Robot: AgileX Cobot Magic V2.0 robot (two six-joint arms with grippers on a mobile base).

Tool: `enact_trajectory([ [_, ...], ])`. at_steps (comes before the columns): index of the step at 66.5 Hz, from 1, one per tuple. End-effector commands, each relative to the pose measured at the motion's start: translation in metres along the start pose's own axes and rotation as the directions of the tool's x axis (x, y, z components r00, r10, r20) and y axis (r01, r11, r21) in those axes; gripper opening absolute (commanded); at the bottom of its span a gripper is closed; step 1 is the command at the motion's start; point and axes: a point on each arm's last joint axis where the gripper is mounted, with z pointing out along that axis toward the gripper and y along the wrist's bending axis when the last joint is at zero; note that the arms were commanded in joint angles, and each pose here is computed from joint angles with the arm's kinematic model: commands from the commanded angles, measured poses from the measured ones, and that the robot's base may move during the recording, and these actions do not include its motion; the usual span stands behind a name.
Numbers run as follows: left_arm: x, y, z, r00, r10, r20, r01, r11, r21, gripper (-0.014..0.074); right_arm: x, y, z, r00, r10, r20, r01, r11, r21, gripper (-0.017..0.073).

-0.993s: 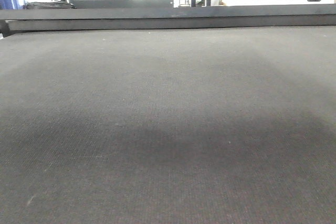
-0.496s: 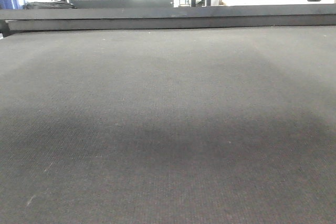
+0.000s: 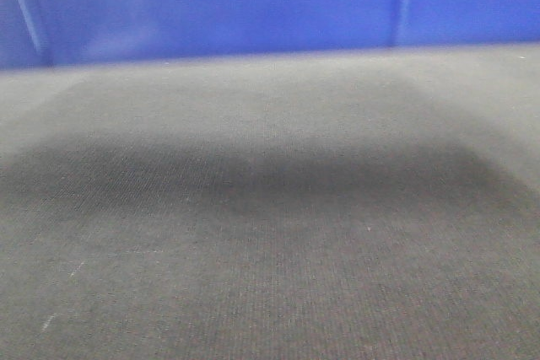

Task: Move blue bin to conveyor side
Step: 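Lower the blue bin onto the conveyor surface with both grippers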

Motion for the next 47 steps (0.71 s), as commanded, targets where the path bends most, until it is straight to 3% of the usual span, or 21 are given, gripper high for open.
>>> enact_trajectory([
  [1, -0.012, -0.002, 0.016, 0.997, -0.013, 0.069, 0.012, 1.000, 0.023, 0.0004, -0.012, 0.003, 0.017, 0.997, -0.036, 0.074, 0.035, 0.999, 0.003, -0.0073],
  [23, 0.000, -0.001, 0.086, 0.996, -0.014, -0.087, 0.015, 1.000, 0.017, 0.0012, 0.001, 0.014, 0.097, 0.994, -0.058, -0.095, 0.059, 0.998, 0.012, -0.0073],
  [31, 0.003, -0.001, 0.095, 0.994, -0.014, -0.110, 0.015, 1.000, 0.016, 0.0113, 0.004, 0.016, 0.107, 0.992, -0.061, -0.112, 0.063, 0.998, 0.012, -0.0036],
  [37, 0.004, -0.001, 0.096, 0.993, -0.014, -0.114, 0.015, 1.000, 0.016, 0.0265, 0.004, 0.016, 0.108, 0.992, -0.062, -0.113, 0.063, 0.998, 0.012, 0.0091],
  [47, 0.004, -0.001, 0.096, 0.993, -0.014, -0.114, 0.015, 1.000, 0.016, 0.0584, 0.005, 0.016, 0.108, 0.991, -0.062, -0.120, 0.064, 0.998, 0.013, 0.0482],
])
